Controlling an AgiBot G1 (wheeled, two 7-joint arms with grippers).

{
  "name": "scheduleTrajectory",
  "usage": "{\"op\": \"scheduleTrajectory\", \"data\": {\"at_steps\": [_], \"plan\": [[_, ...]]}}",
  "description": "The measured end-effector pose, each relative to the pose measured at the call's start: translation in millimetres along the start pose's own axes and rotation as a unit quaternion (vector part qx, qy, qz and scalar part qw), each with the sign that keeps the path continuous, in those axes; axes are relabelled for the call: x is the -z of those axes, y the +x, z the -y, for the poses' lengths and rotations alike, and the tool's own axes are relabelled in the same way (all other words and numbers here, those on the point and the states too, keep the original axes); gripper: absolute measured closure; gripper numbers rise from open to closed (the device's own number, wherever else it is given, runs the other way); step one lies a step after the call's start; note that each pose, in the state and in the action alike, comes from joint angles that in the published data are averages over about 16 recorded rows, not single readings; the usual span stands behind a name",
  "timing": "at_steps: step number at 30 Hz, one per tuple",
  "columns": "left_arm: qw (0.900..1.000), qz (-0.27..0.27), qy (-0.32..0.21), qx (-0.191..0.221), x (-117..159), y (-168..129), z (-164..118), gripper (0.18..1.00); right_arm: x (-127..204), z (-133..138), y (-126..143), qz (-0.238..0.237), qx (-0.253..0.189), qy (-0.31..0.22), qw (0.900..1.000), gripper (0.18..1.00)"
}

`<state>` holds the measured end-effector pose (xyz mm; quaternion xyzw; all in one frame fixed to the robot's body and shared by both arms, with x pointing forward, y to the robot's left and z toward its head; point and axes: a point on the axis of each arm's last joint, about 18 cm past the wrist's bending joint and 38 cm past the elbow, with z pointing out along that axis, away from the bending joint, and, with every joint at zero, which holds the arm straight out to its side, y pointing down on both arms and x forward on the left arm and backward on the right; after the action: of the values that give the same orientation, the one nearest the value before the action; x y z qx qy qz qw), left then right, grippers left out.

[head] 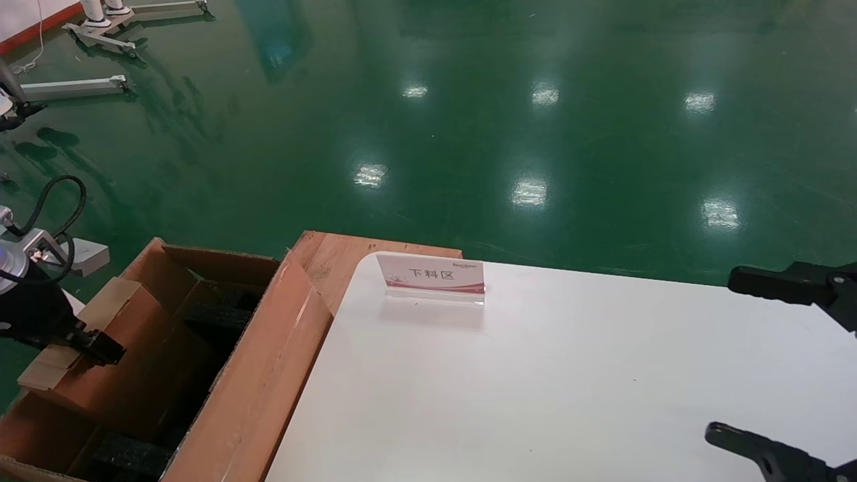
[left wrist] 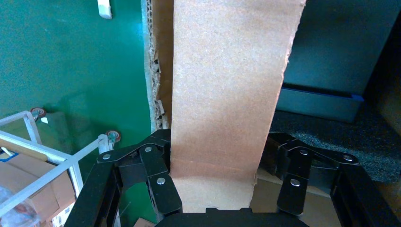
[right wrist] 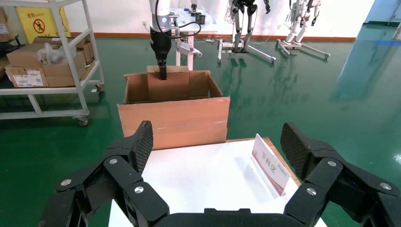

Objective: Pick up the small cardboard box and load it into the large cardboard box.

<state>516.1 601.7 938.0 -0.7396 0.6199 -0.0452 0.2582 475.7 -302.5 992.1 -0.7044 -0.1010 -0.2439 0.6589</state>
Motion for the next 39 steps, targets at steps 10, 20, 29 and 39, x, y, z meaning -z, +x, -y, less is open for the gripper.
{"op": "scheduleTrajectory", "data": {"at_steps": [10,20,29,39], "plan": [[1.0,0.001,0.0,0.0,0.7,-0.1,0.1,0.771,0.0,0.0,0.0,0.0,0.0,0.0,1.0,0.178],[1.0,0.001,0.0,-0.001,1.1,-0.1,0.2,0.565,0.0,0.1,0.0,0.0,0.0,0.0,1.0,0.178],[0.9998,-0.002,0.015,-0.013,8.5,4.3,7.5,0.37,0.0,0.1,0.1,0.0,0.0,0.0,1.0,0.178],[0.9876,-0.063,0.111,-0.091,46.1,28.8,20.8,0.233,0.1,0.1,0.1,0.0,0.0,0.0,1.0,0.178]]}}
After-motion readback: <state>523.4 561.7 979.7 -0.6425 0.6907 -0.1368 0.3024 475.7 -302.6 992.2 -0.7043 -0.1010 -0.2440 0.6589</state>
